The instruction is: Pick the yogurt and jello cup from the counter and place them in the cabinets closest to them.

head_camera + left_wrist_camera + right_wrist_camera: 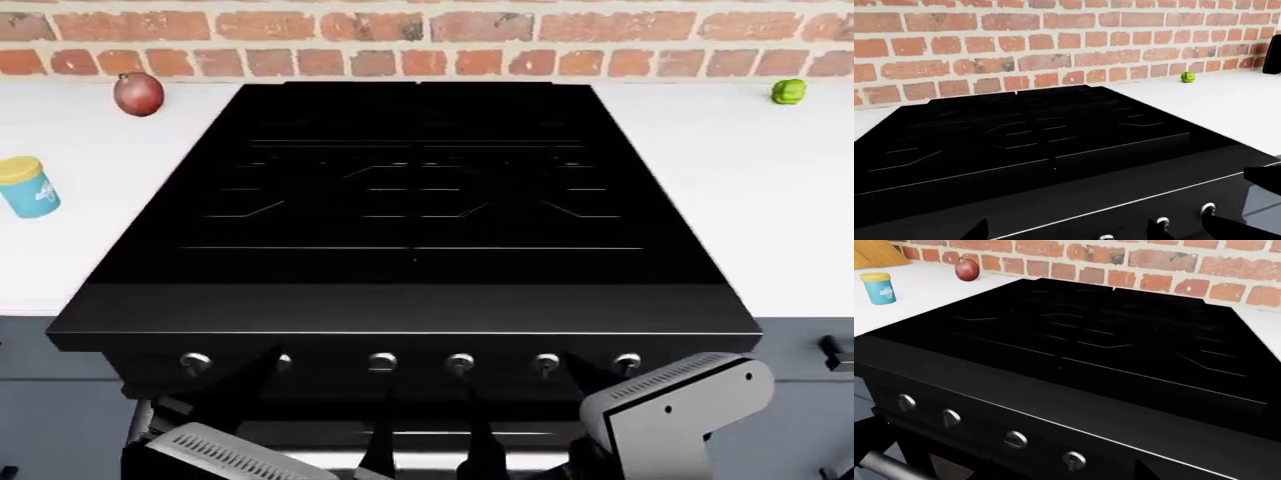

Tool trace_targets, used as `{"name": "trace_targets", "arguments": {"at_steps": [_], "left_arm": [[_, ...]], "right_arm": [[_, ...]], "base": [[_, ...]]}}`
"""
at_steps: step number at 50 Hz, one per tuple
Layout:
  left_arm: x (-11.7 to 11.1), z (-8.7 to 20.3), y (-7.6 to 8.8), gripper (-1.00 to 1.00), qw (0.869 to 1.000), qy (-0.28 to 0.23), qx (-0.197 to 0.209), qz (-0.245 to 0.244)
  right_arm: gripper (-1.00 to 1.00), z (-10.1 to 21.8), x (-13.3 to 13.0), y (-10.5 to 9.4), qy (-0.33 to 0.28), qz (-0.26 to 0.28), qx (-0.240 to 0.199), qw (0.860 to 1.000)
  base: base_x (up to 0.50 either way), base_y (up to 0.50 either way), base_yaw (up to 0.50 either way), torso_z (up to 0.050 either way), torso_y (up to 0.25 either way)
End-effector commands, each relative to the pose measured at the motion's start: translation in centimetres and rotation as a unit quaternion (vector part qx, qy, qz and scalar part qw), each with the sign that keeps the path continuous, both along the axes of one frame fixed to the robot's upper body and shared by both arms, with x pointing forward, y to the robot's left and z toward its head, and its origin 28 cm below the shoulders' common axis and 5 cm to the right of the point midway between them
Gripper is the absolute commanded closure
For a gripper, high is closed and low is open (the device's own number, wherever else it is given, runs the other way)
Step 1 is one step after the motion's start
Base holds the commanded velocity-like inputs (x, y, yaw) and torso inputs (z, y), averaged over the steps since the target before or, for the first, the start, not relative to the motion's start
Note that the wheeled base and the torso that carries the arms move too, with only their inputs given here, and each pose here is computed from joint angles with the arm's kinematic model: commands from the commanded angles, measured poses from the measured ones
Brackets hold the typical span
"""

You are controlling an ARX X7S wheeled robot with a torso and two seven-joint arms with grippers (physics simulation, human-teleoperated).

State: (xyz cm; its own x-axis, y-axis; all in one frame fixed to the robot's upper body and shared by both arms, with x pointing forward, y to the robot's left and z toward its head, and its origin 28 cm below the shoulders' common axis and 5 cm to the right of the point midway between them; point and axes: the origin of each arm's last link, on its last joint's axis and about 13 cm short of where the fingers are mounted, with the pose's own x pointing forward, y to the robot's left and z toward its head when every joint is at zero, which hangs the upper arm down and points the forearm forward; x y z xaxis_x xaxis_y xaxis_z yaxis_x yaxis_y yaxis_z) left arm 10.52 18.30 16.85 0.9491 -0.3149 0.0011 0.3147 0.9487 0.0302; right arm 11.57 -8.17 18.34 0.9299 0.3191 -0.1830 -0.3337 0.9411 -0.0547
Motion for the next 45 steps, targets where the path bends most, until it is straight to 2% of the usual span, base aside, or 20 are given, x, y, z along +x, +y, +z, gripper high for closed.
{"name": "trace_targets", "arguments": {"at_steps": [1,45], "left_arm": [[-0.01,0.02,0.00,-1.00,1.000,0.000,0.000,0.001],[-0.16,0.20,0.08,-1.00,1.000,-0.004,-0.004,0.001]], "right_arm": [[-1.00,-0.04,0.00,-0.03,0.001,0.001,0.001,1.000],[-1.00,0.05,-0.10,0.20,0.002,0.006,-0.003,1.000]], "base": [[0.00,0.50,0.00,0.000,0.000],[0.00,0.50,0.00,0.000,0.000]]}}
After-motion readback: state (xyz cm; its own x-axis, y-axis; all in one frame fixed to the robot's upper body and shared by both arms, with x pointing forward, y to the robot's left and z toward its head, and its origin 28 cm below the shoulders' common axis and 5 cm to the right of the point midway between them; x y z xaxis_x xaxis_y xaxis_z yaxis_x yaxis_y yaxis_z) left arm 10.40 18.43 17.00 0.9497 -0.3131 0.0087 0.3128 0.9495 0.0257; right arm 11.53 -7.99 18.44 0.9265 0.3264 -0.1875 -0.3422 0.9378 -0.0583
